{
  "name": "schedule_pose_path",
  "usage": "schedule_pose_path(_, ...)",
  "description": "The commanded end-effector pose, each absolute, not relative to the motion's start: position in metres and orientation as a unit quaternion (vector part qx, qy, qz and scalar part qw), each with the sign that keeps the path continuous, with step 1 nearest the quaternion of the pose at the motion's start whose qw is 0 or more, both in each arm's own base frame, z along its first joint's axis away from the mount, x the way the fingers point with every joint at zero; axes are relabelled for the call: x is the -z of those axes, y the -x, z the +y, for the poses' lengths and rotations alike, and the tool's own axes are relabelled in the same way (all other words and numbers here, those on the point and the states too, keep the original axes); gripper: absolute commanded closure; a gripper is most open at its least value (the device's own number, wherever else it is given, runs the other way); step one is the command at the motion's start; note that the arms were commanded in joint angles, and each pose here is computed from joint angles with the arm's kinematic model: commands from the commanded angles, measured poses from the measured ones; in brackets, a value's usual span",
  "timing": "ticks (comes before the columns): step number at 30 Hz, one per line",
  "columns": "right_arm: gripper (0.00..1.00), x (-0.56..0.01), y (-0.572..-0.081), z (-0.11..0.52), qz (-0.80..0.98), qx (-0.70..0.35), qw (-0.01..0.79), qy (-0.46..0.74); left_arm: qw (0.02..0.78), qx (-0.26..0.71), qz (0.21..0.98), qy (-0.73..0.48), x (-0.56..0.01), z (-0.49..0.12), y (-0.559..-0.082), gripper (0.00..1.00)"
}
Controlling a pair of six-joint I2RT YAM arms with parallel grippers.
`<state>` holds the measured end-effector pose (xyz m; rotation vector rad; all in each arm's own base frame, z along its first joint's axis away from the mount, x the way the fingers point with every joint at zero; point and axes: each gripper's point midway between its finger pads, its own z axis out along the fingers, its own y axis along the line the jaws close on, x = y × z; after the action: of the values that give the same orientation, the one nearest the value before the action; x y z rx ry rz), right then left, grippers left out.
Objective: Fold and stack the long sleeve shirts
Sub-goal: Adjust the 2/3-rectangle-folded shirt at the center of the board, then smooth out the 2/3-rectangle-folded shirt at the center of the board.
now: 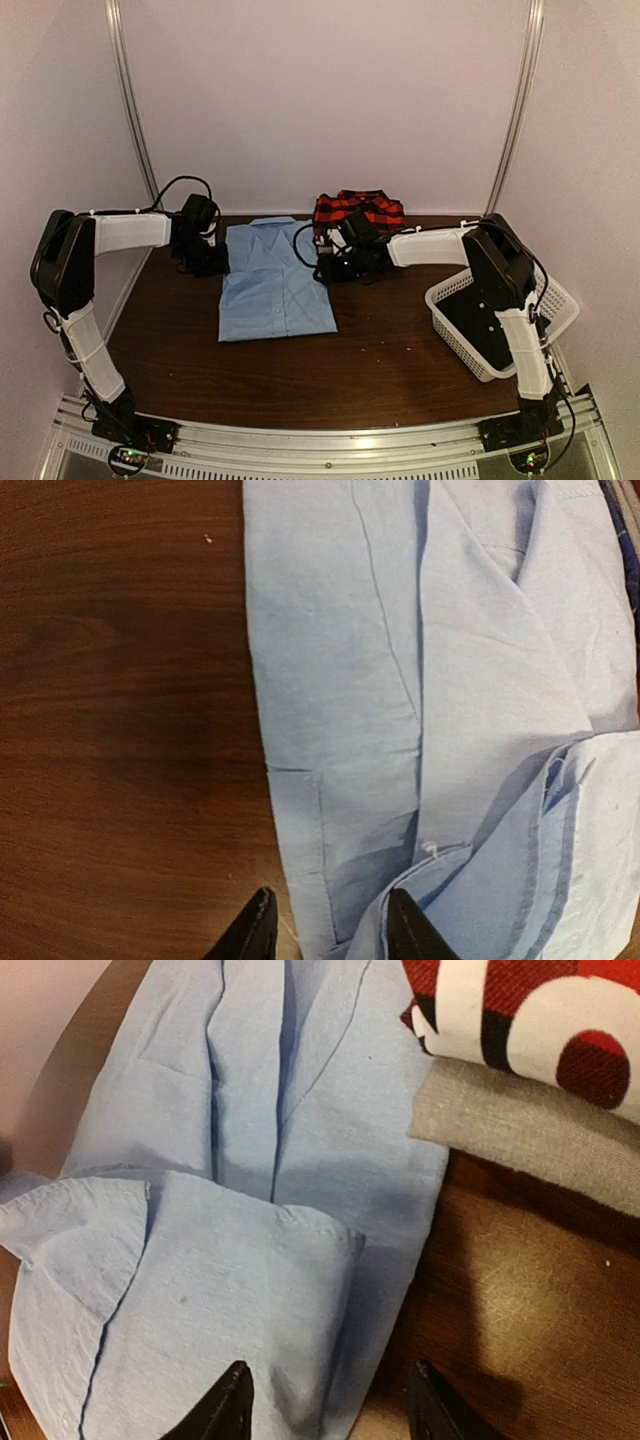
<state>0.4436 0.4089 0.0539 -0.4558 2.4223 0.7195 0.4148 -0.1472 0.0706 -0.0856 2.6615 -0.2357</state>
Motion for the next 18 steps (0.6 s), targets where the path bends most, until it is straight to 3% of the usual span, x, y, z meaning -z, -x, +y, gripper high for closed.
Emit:
schedule_pose_path(1,0.45,-0.094,-0.456,0.392,0.904,-0.235,0.320,0.161,0.264,0.063,0.961,0.049,-0.094,-0.121,-0.434,0.52)
schedule_pose_path(3,0.45,-0.106,-0.453,0.391,0.902,-0.237,0.325,0.158,0.276,0.056,0.958,0.058,-0.103,-0.110,-0.436,0.46)
schedule_pose_path(9,0.49,-0.133,-0.425,0.404,0.889,-0.257,0.340,0.169,0.309,0.093,0.945,0.057,-0.136,-0.117,-0.422,0.48)
schedule_pose_path(18,0.60,-0.122,-0.398,0.446,0.873,-0.318,0.309,0.205,0.264,0.226,0.938,-0.008,-0.122,-0.192,-0.376,0.79)
